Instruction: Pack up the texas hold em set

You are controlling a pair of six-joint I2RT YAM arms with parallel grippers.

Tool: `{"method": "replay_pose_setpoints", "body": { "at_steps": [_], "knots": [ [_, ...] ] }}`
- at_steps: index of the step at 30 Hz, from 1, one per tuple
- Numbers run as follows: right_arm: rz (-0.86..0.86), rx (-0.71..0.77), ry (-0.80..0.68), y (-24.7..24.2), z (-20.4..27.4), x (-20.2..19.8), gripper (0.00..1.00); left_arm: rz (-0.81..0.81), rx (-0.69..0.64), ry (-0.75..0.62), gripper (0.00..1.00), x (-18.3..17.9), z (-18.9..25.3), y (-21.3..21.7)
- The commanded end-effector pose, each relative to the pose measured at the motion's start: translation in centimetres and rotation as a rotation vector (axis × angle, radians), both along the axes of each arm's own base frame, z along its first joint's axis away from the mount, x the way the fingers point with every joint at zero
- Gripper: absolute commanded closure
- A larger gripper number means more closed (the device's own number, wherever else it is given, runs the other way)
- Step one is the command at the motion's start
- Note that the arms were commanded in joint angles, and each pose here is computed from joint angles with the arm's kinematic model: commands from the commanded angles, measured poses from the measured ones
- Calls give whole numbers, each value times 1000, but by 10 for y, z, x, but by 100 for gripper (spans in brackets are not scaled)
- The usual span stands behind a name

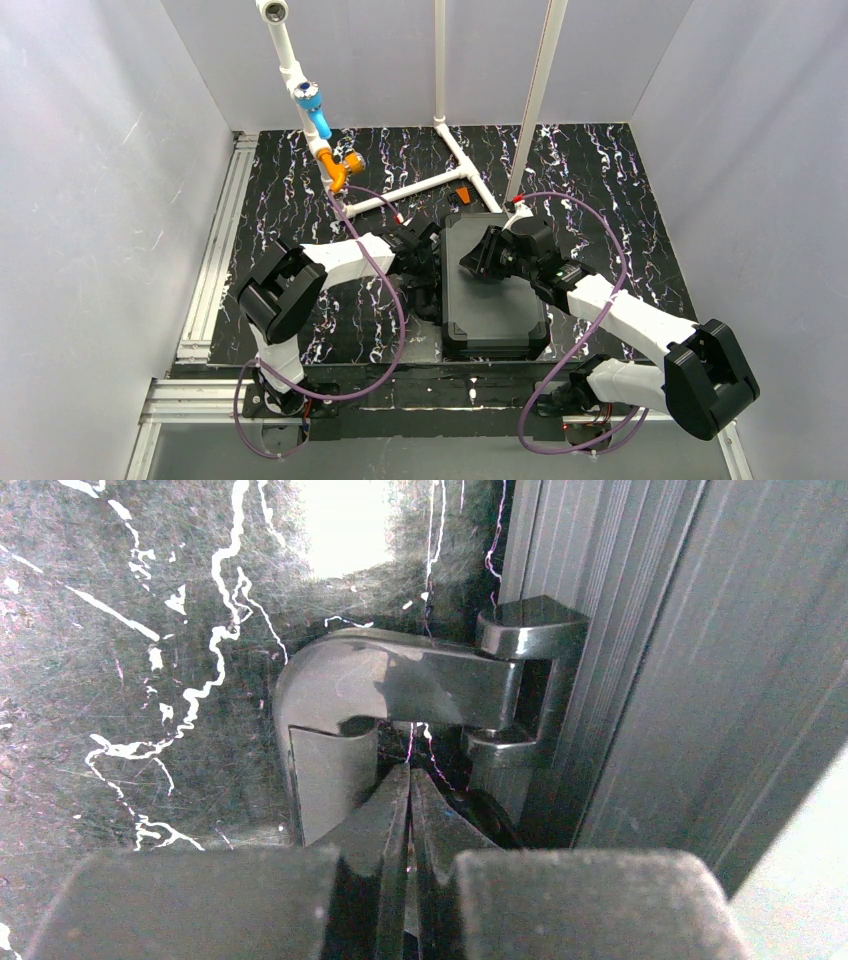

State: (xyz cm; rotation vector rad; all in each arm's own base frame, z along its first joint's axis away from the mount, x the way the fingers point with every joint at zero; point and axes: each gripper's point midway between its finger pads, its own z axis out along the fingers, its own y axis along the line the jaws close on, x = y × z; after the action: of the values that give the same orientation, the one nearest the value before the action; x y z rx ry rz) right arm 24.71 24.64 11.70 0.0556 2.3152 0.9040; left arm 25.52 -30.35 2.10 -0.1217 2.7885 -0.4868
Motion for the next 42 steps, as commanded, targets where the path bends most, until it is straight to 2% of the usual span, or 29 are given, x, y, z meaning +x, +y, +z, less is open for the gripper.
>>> {"method": "replay_pose_setpoints", "body": {
  "at_steps": [1, 13, 23, 26, 28, 31, 32, 33, 35, 37, 42],
  "knots": [
    [21, -406, 386, -77, -114, -84, 61, -40, 15, 31, 100, -17, -2, -4],
    [12, -399, 358, -75, -98, -77, 61, -23, 80, -113, 99, -4, 55, 20],
    [12, -341, 275, -65, -62, -64, 59, -21, 62, -233, 81, -2, 105, 36],
    [50, -276, 211, -52, -36, -58, 57, -25, 56, -281, 71, -3, 122, 44],
    [78, -243, 145, -46, -14, -52, 49, -35, 51, -328, 63, -5, 139, 51],
    [111, -189, 8, -36, 34, -39, 17, -54, 41, -448, 41, -10, 172, 72],
    [114, -174, -34, -34, 49, -35, 11, -74, 32, -496, 24, -13, 185, 79],
    [109, -154, -97, -33, 73, -30, 4, -96, 23, -560, 11, -18, 202, 90],
    [106, -122, -190, -32, 106, -24, 2, -105, 13, -652, 2, -27, 223, 109],
    [81, -104, -257, -34, 133, -19, 2, -96, 4, -735, 2, -38, 242, 130],
    [22, -76, -353, -44, 165, -16, 2, -84, 58, -809, 2, -51, 250, 164]
  ]
}}
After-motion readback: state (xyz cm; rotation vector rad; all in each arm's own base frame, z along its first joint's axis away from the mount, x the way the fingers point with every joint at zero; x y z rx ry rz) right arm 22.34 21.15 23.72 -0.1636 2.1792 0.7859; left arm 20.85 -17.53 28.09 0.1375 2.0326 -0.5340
